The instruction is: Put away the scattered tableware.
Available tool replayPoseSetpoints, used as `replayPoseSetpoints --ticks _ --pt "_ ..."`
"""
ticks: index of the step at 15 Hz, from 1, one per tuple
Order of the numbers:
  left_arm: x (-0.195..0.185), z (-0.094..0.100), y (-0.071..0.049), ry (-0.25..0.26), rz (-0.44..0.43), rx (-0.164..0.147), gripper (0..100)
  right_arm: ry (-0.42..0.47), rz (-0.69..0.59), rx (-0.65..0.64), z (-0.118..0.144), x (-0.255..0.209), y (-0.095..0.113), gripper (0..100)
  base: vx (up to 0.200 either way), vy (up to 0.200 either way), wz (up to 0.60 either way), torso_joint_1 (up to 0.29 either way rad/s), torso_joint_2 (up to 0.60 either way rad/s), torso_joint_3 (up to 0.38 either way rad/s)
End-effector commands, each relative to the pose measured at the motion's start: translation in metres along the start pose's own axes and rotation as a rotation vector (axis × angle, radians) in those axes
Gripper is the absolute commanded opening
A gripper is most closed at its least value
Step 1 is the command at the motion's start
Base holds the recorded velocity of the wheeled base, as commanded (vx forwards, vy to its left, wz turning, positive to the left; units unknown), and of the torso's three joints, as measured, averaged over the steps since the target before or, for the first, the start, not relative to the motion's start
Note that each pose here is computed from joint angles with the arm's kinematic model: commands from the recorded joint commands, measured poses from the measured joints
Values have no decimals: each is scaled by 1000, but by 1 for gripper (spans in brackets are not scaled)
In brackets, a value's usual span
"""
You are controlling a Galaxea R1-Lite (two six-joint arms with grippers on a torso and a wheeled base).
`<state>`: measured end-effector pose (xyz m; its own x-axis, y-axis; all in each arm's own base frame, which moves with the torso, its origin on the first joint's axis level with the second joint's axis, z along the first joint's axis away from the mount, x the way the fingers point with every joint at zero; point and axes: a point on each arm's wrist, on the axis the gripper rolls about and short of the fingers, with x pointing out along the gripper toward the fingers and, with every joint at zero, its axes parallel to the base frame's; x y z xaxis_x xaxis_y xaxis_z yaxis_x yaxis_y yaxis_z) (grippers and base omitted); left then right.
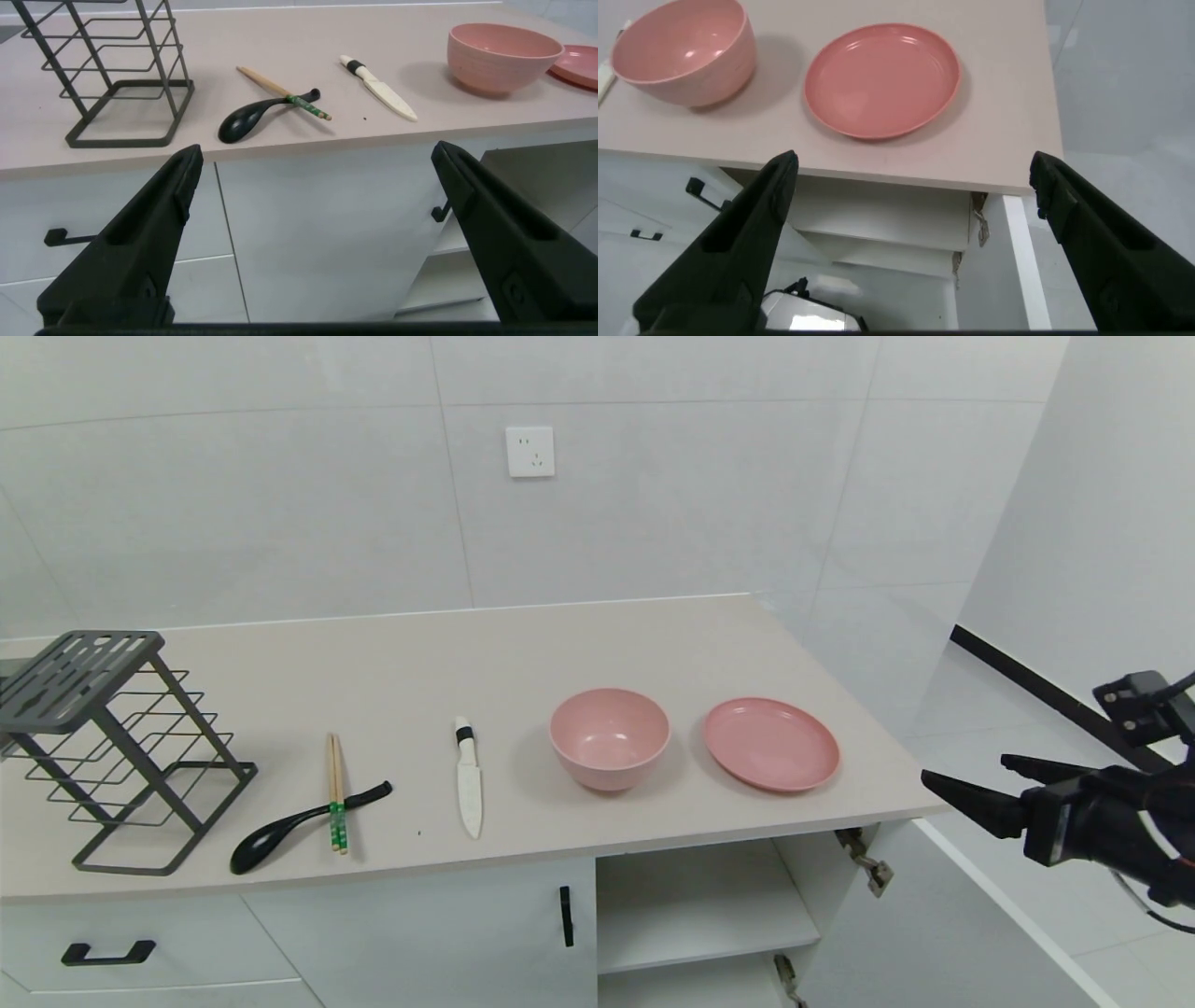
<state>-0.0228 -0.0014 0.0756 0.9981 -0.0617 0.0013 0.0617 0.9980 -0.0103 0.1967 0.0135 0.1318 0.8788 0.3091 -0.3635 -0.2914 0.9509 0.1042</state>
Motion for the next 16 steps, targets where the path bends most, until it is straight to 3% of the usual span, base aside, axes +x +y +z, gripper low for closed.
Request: replayPoseSetpoints --ticks 1,6,11,16 --pt "0 0 0 1 -1 0 100 60 5 18 -3 25 -6 100 0 0 0 0 0 0" --pt "0 0 0 1 0 0 100 79 5 15 5 61 -15 100 0 0 0 0 0 0" --pt "0 0 0 1 0 1 100 99 39 -6 -5 98 -12 100 0 0 0 0 0 0" --pt "0 0 0 1 -1 1 100 121 -23 0 -10 131 -21 100 0 0 0 0 0 0"
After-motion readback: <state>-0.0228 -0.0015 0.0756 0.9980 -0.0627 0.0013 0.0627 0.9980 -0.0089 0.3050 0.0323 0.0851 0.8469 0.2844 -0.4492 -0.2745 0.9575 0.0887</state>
